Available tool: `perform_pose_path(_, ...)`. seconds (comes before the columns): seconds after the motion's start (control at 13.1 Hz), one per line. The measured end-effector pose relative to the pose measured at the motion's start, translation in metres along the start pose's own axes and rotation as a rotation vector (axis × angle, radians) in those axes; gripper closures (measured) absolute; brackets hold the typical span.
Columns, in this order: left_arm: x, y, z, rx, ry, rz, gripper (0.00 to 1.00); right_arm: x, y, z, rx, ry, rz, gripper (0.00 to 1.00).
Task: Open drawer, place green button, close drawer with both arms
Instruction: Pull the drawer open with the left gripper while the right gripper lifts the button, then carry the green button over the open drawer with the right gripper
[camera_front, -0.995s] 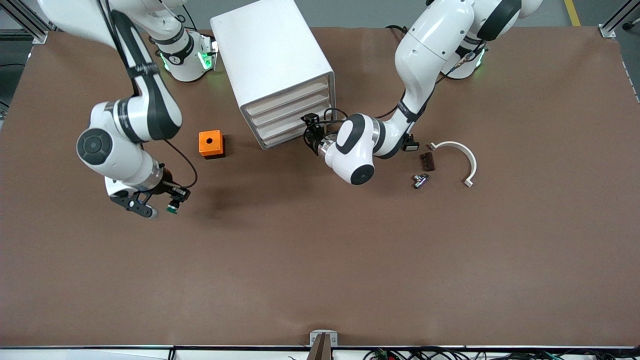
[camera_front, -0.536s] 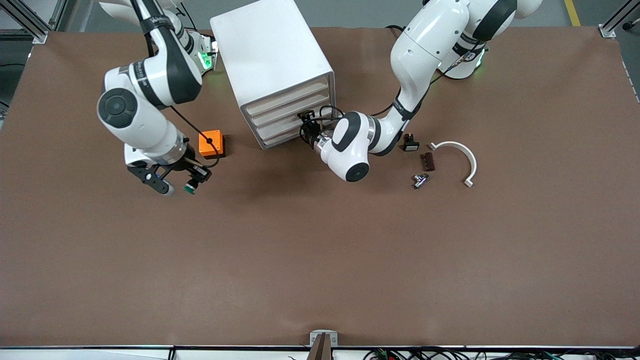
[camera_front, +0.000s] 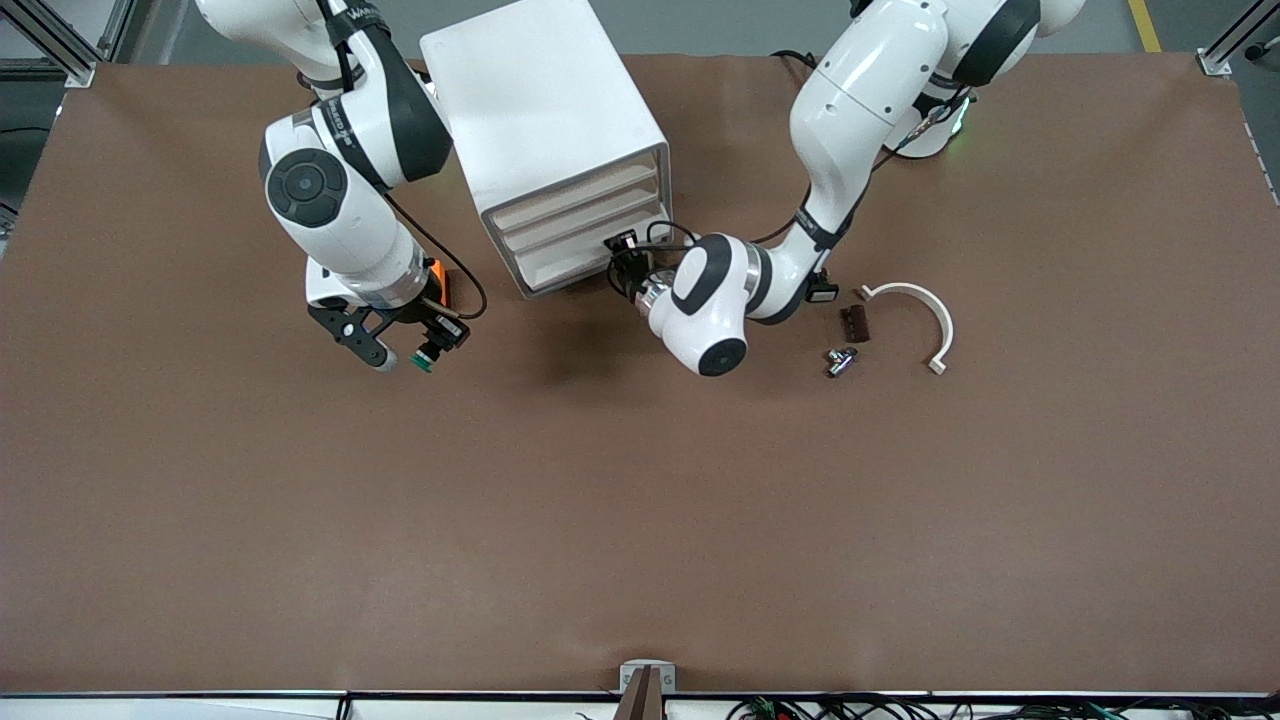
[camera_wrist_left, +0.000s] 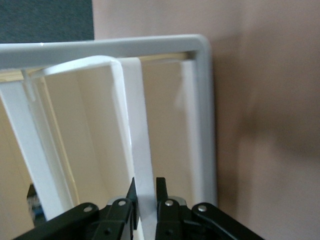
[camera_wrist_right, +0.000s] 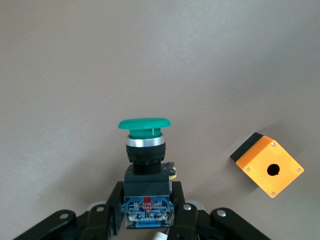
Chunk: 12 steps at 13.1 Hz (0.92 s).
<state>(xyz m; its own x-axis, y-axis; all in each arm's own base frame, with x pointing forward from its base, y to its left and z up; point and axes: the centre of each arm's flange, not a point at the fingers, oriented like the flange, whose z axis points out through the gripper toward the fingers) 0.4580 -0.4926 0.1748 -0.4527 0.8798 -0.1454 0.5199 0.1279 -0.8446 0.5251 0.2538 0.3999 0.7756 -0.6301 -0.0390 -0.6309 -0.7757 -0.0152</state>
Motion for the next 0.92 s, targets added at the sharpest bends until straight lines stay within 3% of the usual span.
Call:
perform_pose_path(0.38,0.011,0.035,-0.079,-0.064,-0.084,0.038,0.85,-0.021,-0.012,-0.004,0.01,0.004,0.041,0.59)
perform_pose_path(0.92,0.015,0.048,-0.091,-0.082,-0.11,0.094,0.85,-0.065,-0.035,0.009,0.02,0.011,0.095,0.59)
